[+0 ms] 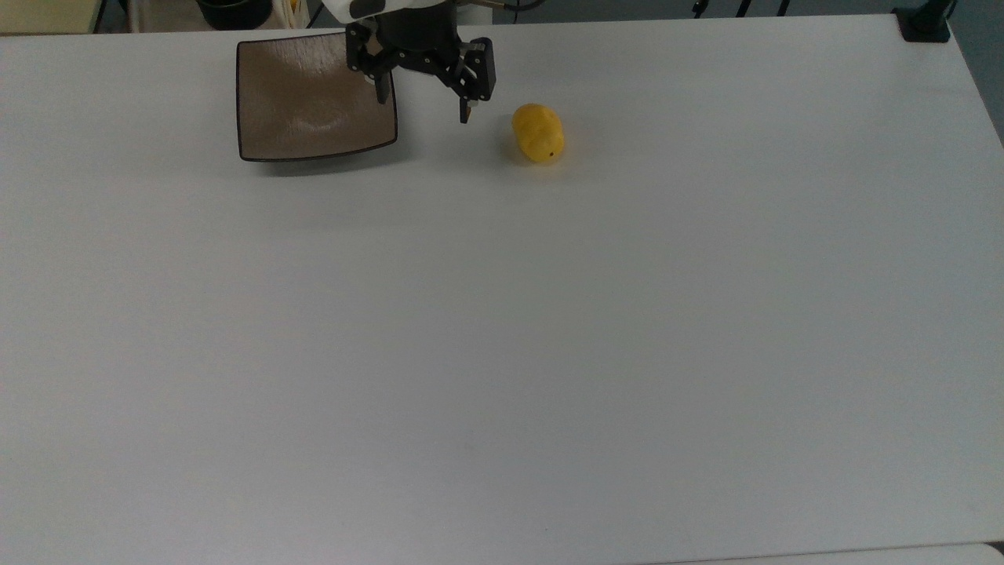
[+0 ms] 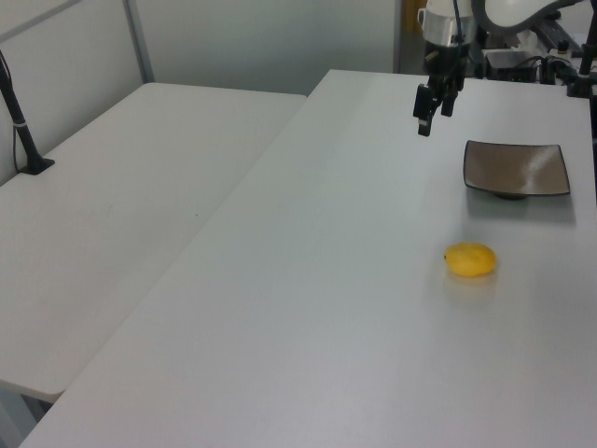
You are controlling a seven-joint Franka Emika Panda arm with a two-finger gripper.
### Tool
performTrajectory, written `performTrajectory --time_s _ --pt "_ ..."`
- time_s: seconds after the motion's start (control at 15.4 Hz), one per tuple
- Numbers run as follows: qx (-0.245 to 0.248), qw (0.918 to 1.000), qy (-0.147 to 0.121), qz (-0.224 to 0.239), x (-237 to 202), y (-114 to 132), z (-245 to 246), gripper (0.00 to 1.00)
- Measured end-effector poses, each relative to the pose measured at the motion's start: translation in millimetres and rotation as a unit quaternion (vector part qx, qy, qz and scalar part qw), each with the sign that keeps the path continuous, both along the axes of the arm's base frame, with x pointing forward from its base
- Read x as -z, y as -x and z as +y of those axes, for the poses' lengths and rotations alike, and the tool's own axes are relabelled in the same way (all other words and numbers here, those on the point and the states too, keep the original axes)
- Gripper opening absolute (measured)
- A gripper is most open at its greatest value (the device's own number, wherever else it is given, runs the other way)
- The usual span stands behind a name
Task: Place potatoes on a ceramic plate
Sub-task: 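Lower the open gripper down around the yellow potato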
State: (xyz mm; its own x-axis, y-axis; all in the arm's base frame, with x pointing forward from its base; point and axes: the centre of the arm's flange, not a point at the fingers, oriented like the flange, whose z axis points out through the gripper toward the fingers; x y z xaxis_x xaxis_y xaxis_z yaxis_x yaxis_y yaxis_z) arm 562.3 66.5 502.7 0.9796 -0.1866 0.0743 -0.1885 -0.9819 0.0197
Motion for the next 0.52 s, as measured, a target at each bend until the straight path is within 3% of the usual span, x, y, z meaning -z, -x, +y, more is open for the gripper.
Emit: performTrajectory --time_s 0.19,0.52 --pt "0.007 0.9999 -0.005 0.012 11 6 21 1.0" --pt "-0.033 0.9991 -0.004 0.025 37 21 63 1.0"
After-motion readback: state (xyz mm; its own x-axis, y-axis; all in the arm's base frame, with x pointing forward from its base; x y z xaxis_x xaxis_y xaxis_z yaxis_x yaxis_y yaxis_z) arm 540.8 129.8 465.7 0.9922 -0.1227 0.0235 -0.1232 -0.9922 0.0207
